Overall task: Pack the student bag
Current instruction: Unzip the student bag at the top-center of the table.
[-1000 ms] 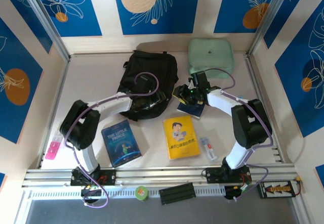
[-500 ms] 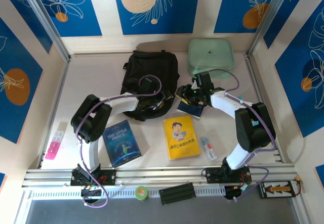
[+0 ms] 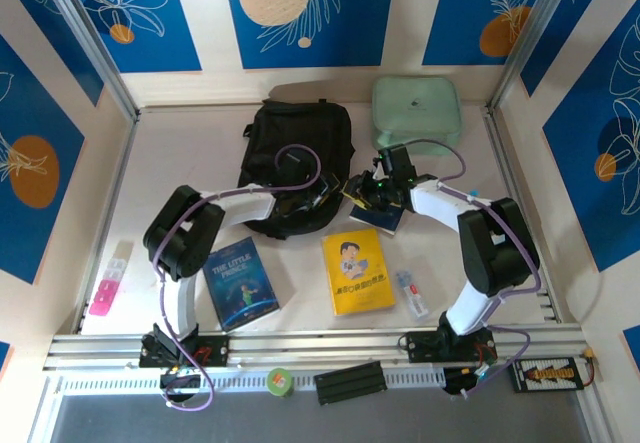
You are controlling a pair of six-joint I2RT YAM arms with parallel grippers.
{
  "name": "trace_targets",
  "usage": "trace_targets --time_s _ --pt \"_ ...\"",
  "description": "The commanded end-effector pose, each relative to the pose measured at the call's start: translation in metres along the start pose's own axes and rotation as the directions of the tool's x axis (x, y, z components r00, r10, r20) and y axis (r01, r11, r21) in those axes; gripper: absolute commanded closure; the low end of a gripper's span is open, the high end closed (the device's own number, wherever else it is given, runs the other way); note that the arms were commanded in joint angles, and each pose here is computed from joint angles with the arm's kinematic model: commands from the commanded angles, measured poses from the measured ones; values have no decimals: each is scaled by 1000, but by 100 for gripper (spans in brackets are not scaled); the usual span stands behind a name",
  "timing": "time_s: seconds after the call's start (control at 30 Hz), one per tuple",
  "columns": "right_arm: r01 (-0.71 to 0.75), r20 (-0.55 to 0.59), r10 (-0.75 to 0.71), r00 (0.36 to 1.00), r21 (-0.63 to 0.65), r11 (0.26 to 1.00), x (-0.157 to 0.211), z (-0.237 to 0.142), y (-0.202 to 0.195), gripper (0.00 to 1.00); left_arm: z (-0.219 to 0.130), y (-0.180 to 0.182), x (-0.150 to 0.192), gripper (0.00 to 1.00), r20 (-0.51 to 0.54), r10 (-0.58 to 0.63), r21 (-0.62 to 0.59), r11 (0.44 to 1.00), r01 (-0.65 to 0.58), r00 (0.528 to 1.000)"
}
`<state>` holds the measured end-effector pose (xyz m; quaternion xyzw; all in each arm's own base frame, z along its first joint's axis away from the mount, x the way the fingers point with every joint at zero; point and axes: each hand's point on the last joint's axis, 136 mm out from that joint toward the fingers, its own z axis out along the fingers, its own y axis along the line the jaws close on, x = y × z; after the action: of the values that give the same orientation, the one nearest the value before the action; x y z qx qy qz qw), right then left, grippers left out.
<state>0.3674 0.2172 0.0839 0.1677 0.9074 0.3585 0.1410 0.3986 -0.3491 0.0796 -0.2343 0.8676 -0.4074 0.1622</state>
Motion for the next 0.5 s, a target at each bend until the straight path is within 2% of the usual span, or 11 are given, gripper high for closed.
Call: trace_targets --time_s 0.0,0.3,0.47 --pt "-12 -37 12 999 2 1000 10 8 -3 65 7 -8 -1 57 10 -2 19 1000 2 1000" --pt "-29 -93 30 995 8 1000 26 23 -11 76 7 -11 1 54 -6 -26 35 999 26 1000" --pt "-39 -125 39 991 1 999 37 32 -12 82 12 -12 2 56 -15 -33 46 998 33 999"
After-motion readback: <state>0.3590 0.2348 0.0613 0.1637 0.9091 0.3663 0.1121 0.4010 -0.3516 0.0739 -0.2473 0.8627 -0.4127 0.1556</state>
